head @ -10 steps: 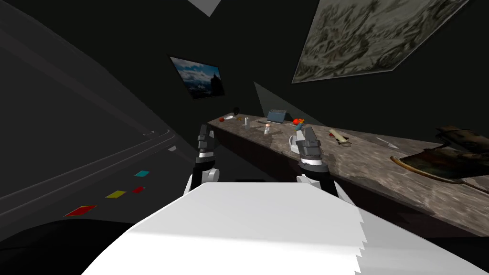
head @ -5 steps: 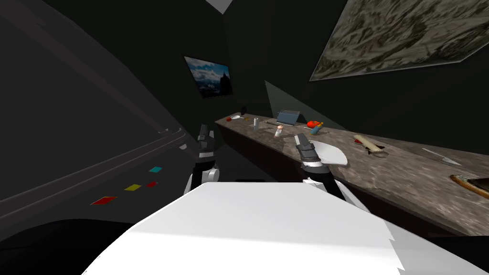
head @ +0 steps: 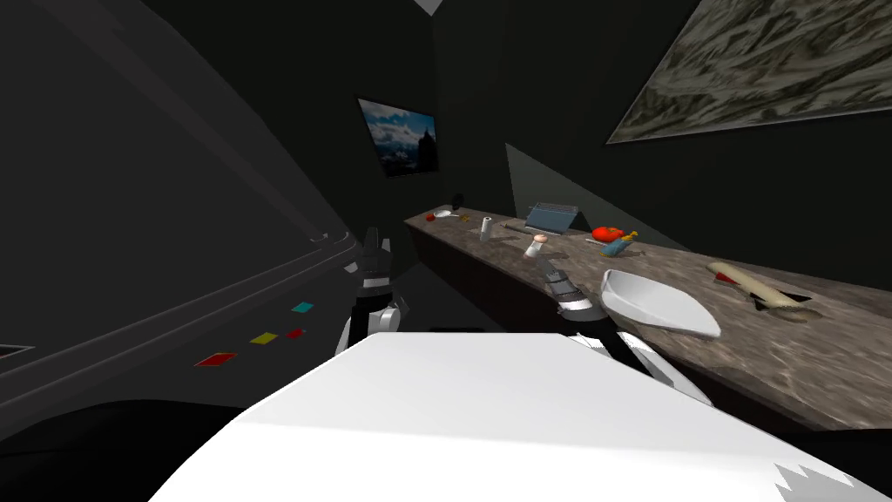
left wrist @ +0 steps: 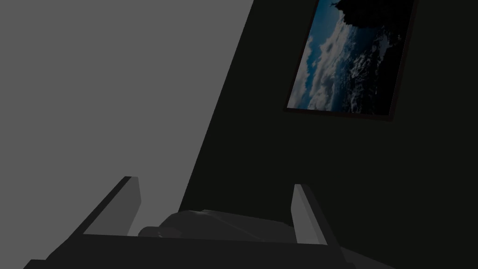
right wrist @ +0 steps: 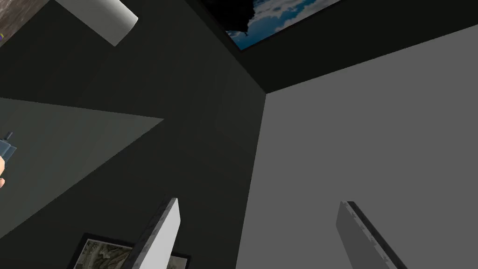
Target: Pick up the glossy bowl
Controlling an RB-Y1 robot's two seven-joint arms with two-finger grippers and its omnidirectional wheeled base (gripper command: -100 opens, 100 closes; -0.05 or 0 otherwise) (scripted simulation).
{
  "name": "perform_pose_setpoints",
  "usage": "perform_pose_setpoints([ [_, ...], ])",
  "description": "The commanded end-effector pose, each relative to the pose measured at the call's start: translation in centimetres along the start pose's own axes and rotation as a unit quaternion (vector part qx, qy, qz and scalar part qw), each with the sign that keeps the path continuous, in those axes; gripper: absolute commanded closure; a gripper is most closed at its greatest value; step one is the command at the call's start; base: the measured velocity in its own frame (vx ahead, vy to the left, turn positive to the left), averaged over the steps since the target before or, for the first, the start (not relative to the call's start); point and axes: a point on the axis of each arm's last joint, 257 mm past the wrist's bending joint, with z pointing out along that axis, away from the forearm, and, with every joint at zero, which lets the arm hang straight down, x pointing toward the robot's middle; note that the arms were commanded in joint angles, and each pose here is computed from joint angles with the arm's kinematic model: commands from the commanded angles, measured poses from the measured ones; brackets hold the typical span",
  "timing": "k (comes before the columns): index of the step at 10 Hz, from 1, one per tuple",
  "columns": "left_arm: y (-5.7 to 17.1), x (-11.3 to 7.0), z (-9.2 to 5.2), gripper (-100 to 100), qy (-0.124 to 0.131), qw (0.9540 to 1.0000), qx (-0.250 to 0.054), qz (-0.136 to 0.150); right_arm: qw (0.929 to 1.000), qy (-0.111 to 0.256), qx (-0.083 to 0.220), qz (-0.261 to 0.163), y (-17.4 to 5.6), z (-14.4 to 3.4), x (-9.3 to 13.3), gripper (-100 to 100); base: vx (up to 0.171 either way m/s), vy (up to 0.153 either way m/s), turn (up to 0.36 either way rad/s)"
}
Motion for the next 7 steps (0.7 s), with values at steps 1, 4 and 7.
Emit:
perform_pose_setpoints([
  [1,0.0,0.0,0.0,0,0.0,1.0,0.0,0.0,0.9989,0.033,0.018,-0.027,-2.1,-1.1,0.8,-100,0.104,0.113,0.157],
  [4,0.0,0.0,0.0,0,0.0,1.0,0.0,0.0,0.995,0.074,0.031,-0.059,-4.2,-2.3,1.3,-100,0.056,0.105,0.093],
  [7,0.0,0.0,0.0,0,0.0,1.0,0.0,0.0,0.9835,0.133,0.051,-0.112,-7.4,-4.4,1.9,-100,0.095,0.116,0.092],
])
